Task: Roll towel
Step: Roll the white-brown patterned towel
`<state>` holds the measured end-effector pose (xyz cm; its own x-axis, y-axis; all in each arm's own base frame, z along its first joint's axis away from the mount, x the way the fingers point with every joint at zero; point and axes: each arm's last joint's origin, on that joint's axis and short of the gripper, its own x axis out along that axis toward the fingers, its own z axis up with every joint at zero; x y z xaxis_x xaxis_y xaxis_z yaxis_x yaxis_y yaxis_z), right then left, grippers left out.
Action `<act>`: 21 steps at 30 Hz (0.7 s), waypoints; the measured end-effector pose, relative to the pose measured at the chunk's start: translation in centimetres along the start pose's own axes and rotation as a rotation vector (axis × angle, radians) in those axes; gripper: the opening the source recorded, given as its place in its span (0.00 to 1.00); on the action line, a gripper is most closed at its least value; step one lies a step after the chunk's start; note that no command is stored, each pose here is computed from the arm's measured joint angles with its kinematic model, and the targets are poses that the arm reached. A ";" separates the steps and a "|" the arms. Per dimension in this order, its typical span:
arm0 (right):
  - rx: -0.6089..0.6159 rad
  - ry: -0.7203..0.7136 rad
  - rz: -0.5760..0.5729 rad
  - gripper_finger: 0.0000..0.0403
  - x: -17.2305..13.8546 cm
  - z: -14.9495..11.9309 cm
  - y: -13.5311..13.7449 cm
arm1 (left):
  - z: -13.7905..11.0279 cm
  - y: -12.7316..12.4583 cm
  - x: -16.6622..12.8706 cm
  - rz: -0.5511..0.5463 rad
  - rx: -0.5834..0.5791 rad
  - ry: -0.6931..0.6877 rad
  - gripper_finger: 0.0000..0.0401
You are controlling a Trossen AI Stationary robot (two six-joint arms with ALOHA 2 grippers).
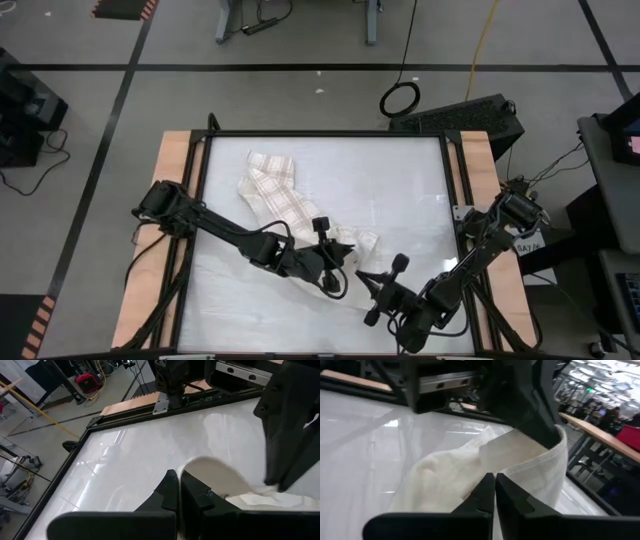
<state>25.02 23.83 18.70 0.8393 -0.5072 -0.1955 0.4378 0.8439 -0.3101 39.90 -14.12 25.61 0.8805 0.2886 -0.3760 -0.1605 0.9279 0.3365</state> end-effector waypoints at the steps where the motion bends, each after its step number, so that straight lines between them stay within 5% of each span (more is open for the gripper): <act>1: -0.001 0.005 0.015 0.01 -0.1 0.0 0.1 | 0.0 0.0 0.0 0.000 0.000 0.000 0.01; 7: -0.014 0.013 0.022 0.04 -0.2 -0.2 0.1 | 0.0 0.0 0.0 0.000 0.001 0.000 0.01; 17: -0.038 -0.010 -0.019 0.45 -0.2 -0.1 -0.1 | 0.0 0.5 0.3 0.013 -0.007 0.004 0.01; 21: -0.056 -0.020 -0.059 0.51 0.1 -0.1 -0.3 | 0.0 0.5 0.3 0.013 -0.008 0.004 0.01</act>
<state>24.95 23.53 18.72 0.8193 -0.5514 -0.1570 0.4681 0.8015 -0.3722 40.10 -13.53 25.64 0.8767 0.3011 -0.3750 -0.1750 0.9260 0.3345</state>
